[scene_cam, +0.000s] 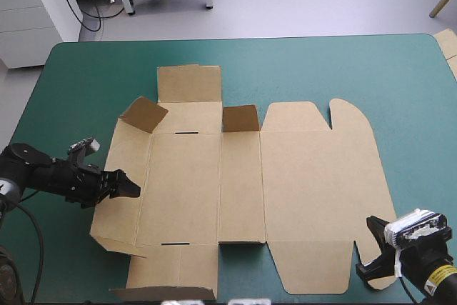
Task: Fold the box
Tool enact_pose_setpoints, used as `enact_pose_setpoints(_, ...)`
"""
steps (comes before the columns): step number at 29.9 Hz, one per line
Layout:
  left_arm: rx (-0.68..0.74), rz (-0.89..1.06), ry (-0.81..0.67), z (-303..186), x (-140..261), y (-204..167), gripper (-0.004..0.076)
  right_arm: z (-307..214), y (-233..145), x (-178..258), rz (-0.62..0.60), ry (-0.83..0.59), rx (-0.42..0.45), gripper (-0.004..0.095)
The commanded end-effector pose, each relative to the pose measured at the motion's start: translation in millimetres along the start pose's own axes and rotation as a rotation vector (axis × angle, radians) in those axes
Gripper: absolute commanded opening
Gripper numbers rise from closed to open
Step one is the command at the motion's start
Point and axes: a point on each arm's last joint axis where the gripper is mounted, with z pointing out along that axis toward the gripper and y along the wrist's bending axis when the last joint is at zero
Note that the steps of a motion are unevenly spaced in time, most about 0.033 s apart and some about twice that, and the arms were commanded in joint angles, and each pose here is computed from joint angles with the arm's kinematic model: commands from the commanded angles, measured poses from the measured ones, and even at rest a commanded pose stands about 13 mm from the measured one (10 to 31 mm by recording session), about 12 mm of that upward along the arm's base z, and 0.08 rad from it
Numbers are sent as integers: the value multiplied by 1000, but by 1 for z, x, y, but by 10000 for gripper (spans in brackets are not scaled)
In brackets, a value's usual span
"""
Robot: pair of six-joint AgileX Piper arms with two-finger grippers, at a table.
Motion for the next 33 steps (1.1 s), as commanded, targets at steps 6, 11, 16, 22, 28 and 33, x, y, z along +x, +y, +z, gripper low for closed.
enact_pose_setpoints(6,102,-14,37,0,-5,-9,529,-3,-1,-12,-11,-80,10,-21)
enact_pose_setpoints(11,113,-31,63,7,-9,-4,528,-3,-1,-12,-11,-80,10,-21)
enact_pose_setpoints(16,107,-15,45,3,-16,-5,371,-3,-1,-12,-14,-80,10,-21)
enact_pose_setpoints(22,97,2,36,-1,-19,-6,0,-3,-1,-12,-14,-80,10,-20)
enact_pose_setpoints(28,67,18,73,3,-16,-7,-8,-3,-1,-12,-14,-80,10,-21)
enact_pose_setpoints(33,70,56,95,8,-17,-16,-8,-3,-1,-12,-14,-80,10,-21)
